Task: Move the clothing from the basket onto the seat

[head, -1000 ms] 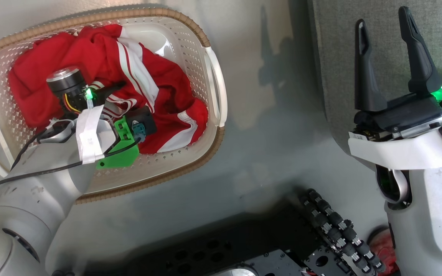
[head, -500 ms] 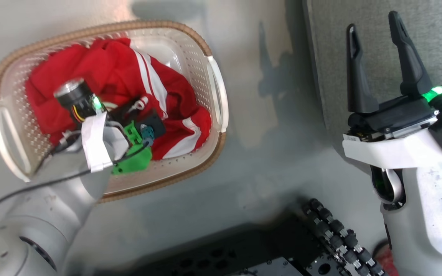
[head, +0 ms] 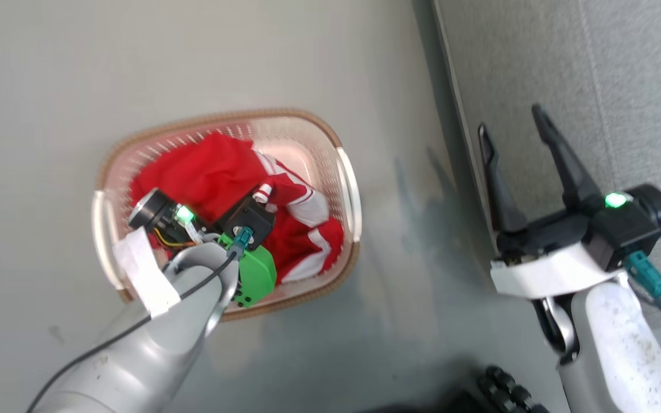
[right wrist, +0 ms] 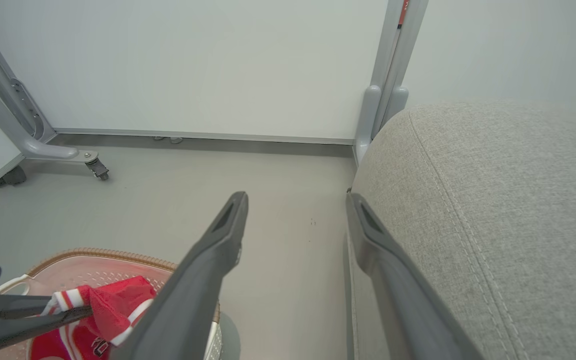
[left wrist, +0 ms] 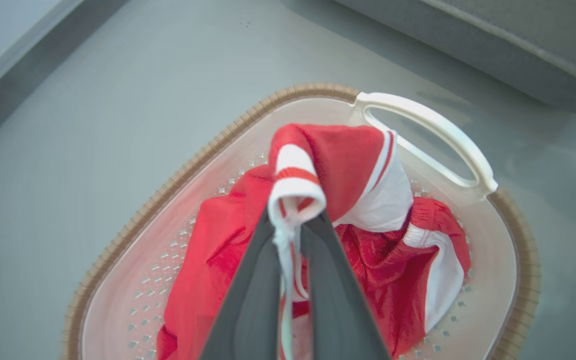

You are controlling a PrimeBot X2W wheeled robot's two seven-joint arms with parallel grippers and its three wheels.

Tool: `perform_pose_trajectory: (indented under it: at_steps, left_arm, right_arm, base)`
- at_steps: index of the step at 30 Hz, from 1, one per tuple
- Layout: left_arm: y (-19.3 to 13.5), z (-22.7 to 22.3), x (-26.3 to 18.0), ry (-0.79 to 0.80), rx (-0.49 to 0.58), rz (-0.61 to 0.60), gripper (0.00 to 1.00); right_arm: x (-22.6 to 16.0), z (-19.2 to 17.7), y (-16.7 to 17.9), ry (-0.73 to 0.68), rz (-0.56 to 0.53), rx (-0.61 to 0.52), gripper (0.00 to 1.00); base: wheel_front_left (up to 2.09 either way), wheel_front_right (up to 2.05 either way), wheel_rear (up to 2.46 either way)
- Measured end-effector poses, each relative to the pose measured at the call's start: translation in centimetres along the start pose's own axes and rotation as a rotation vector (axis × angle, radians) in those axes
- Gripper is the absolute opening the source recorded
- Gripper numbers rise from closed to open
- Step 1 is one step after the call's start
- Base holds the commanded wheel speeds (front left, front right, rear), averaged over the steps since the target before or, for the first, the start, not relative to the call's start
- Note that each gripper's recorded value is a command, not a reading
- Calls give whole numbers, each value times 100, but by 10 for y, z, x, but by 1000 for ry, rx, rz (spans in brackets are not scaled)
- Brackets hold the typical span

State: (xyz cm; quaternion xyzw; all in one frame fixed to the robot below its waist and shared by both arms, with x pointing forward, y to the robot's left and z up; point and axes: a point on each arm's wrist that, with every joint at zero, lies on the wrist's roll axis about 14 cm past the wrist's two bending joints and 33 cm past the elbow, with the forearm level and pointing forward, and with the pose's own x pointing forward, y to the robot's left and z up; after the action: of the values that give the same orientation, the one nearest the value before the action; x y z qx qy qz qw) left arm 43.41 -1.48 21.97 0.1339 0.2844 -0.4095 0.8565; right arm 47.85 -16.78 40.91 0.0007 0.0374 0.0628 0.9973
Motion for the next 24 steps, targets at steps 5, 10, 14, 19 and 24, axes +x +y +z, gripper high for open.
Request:
perform_pose_trajectory:
  at_steps: [5, 10, 14, 19, 24]
  left_arm:
    - [16, 60, -32, -165, -32, 132, 0]
    - [27, 99, -75, -282, -78, 251, 0]
    - [32, 125, -109, -373, -105, 324, 0]
    - [30, 160, -146, -486, -56, 376, 0]
    - [27, 195, -179, -600, -5, 412, 0]
  right_arm:
    - [-22, 13, 15, 1, 29, -1, 100]
    - [-44, 27, 41, -9, 91, 16, 100]
    - [-57, 45, 54, -46, 120, 22, 100]
    - [-76, 63, 65, -88, 144, 28, 100]
    - [-94, 80, 73, -130, 160, 29, 100]
  base:
    - [0, 0, 0]
    - [0, 0, 0]
    - [0, 0, 0]
    - [0, 0, 0]
    - [0, 0, 0]
